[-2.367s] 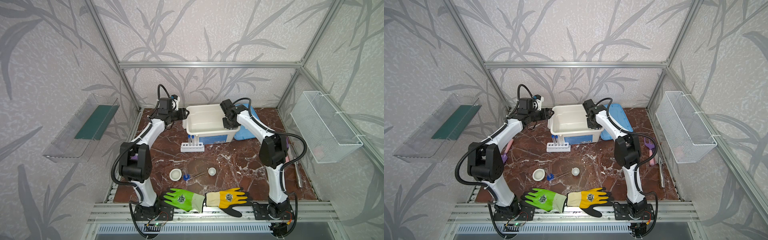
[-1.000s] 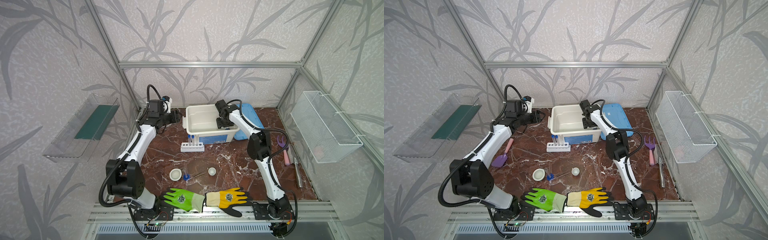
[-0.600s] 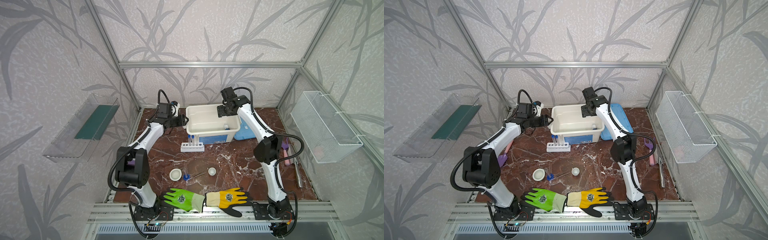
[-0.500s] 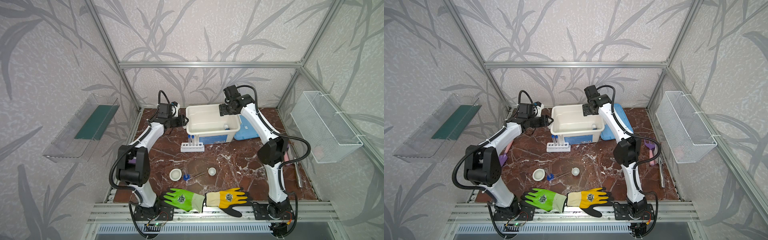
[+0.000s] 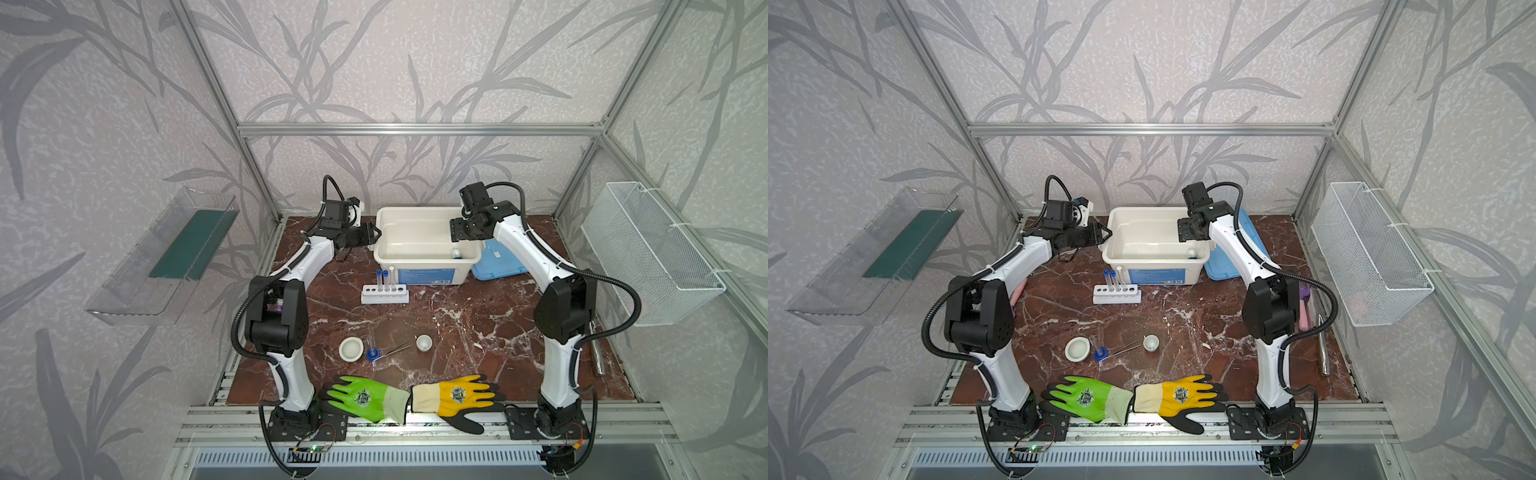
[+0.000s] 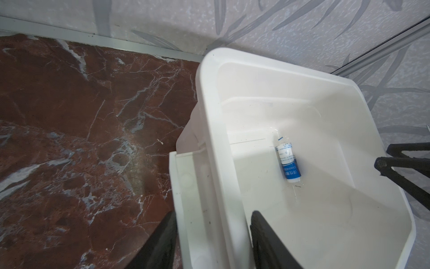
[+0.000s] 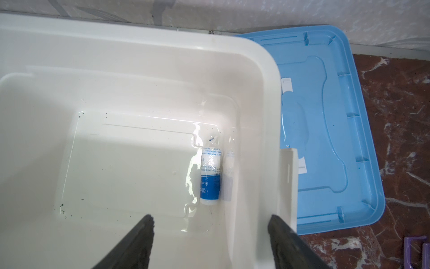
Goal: Organize the chemistry lab equipment
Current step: 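Open the right gripper and lift it out of the bin, then move the right gripper over the blue-based glass cylinder near the crucibles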
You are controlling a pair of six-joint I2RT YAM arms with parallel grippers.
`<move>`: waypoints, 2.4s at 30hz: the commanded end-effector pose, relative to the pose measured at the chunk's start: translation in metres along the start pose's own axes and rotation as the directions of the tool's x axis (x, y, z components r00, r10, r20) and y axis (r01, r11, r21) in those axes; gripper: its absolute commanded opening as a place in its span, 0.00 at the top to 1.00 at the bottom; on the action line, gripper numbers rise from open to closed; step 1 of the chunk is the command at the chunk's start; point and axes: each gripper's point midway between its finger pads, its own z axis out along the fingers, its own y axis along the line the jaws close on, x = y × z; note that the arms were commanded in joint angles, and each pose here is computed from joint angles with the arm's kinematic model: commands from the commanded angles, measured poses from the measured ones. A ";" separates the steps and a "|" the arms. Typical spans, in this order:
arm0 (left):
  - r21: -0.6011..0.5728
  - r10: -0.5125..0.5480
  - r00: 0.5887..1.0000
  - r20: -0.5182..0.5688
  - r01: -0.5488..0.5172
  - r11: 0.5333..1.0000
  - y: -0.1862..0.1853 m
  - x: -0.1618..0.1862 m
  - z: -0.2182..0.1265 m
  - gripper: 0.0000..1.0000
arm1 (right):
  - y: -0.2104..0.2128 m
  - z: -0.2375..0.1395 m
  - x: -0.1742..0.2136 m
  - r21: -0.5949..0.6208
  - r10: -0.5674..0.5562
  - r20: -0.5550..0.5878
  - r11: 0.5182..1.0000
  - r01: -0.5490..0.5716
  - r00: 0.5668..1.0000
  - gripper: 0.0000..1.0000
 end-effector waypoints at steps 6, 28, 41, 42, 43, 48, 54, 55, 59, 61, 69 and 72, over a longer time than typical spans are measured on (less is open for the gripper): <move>0.021 0.019 1.000 0.018 -0.020 1.000 -0.013 -0.013 -0.003 0.48 | 0.008 -0.017 -0.020 -0.062 0.016 0.068 0.998 -0.012 0.998 0.23; -0.069 0.155 0.949 0.276 -0.141 0.988 -0.054 -0.053 -0.157 0.35 | 0.113 -0.154 0.064 -0.238 -0.456 0.193 0.838 0.492 0.869 0.23; -0.155 0.141 0.948 0.285 -0.100 0.983 -0.012 0.044 -0.215 0.35 | 0.197 -0.144 0.197 -0.480 -0.503 0.406 0.593 0.646 0.763 0.21; -0.161 0.142 0.945 0.294 -0.098 0.982 -0.012 0.048 -0.218 0.35 | 0.205 -0.139 0.205 -0.493 -0.502 0.420 0.573 0.654 0.756 0.21; -0.162 0.145 0.940 0.309 -0.098 0.982 -0.012 0.051 -0.221 0.35 | 0.213 -0.135 0.212 -0.506 -0.498 0.433 0.556 0.660 0.751 0.21; -0.150 0.136 0.929 0.343 -0.089 0.985 -0.011 0.063 -0.223 0.34 | 0.248 -0.134 0.233 -0.551 -0.471 0.506 0.468 0.691 0.722 0.21; -0.141 0.127 0.936 0.329 -0.084 0.986 -0.007 0.065 -0.216 0.34 | 0.275 -0.139 0.257 -0.585 -0.449 0.562 0.377 0.718 0.694 0.21; -0.136 0.122 0.936 0.330 -0.081 0.987 -0.007 0.064 -0.215 0.34 | 0.277 -0.137 0.258 -0.585 -0.446 0.567 0.374 0.720 0.693 0.21; -0.124 0.117 0.937 0.330 -0.080 0.989 -0.007 0.063 -0.214 0.34 | 0.287 -0.133 0.260 -0.594 -0.429 0.582 0.356 0.722 0.691 0.21; -0.119 0.114 0.937 0.329 -0.079 0.990 -0.007 0.063 -0.213 0.34 | 0.292 -0.129 0.263 -0.603 -0.431 0.581 0.342 0.721 0.690 0.21; -0.135 0.112 0.942 0.317 -0.072 0.988 -0.003 0.065 -0.212 0.34 | 0.307 -0.121 0.268 -0.629 -0.419 0.586 0.305 0.715 0.694 0.23; -0.134 0.111 0.943 0.312 -0.072 0.988 -0.003 0.065 -0.211 0.34 | 0.311 -0.111 0.274 -0.636 -0.427 0.575 0.303 0.710 0.698 0.24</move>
